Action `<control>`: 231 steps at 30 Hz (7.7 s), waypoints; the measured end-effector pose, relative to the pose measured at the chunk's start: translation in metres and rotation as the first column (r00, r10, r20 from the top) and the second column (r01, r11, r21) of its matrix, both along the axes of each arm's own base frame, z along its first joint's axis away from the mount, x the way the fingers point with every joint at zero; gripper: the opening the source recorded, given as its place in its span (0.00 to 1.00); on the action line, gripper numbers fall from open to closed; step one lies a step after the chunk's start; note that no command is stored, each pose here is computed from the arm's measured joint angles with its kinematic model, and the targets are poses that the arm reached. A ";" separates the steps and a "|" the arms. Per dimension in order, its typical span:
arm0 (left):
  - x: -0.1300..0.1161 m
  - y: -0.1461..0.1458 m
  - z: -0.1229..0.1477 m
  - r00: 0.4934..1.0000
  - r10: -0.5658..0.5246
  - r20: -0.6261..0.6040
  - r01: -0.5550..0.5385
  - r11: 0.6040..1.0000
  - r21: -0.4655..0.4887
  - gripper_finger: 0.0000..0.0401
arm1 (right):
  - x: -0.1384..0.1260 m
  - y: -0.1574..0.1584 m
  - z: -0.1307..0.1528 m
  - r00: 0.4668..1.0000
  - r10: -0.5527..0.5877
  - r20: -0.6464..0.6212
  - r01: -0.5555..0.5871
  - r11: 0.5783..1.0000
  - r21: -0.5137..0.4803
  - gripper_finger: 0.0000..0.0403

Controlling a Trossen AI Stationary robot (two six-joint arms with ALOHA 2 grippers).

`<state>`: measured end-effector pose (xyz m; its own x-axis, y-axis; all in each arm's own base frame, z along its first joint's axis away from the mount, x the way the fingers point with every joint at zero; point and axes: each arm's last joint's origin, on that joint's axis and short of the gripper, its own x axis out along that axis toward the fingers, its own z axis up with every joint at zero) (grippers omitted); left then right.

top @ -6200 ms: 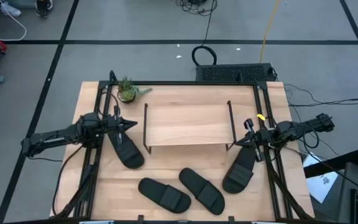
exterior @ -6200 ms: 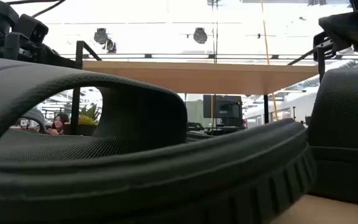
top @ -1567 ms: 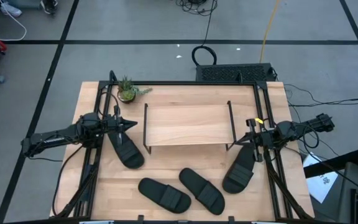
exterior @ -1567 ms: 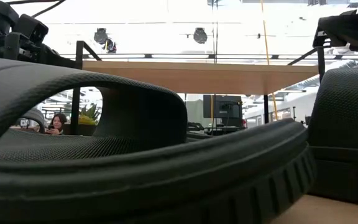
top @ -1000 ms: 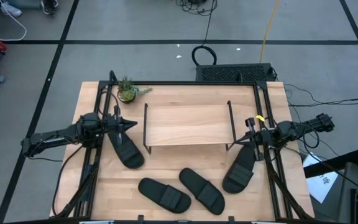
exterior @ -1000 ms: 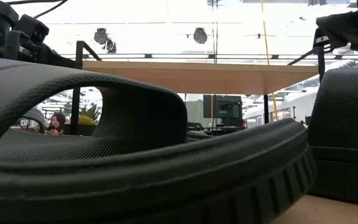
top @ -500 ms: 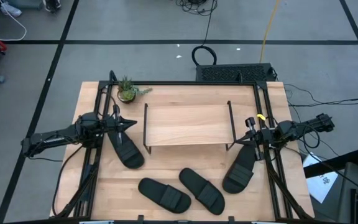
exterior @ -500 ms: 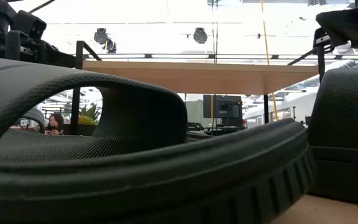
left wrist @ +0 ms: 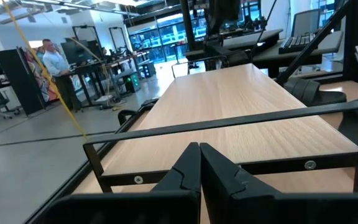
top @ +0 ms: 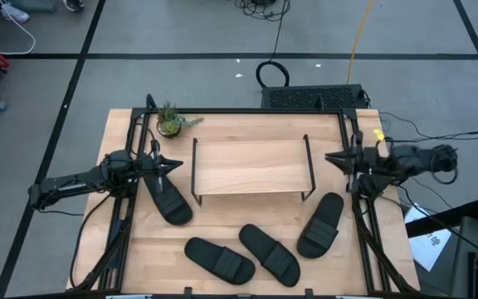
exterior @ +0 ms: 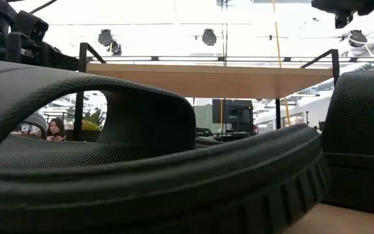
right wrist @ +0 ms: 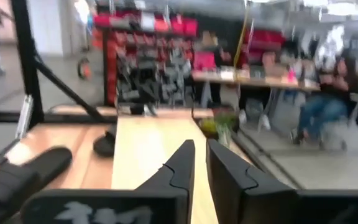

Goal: Pick and place slides into the shelf
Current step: Put the black slipper on the shelf

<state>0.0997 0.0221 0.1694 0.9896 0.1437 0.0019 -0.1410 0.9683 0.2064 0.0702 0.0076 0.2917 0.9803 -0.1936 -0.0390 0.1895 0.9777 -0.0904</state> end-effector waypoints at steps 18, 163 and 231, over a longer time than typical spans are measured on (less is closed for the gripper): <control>0.000 0.000 0.001 1.000 0.001 0.009 -0.001 1.000 -0.001 0.01 | 0.023 0.022 0.028 0.740 0.388 -0.549 -0.052 0.848 0.528 0.24; 0.000 0.001 -0.005 0.998 0.052 -0.041 -0.054 0.998 -0.042 0.01 | 0.129 -0.018 0.219 0.739 0.129 -0.662 -0.297 0.943 -0.147 0.01; 0.000 0.001 -0.007 0.997 0.052 -0.064 -0.055 0.998 -0.042 0.01 | 0.201 -0.112 0.014 0.210 0.711 -0.671 -0.024 0.690 0.723 0.02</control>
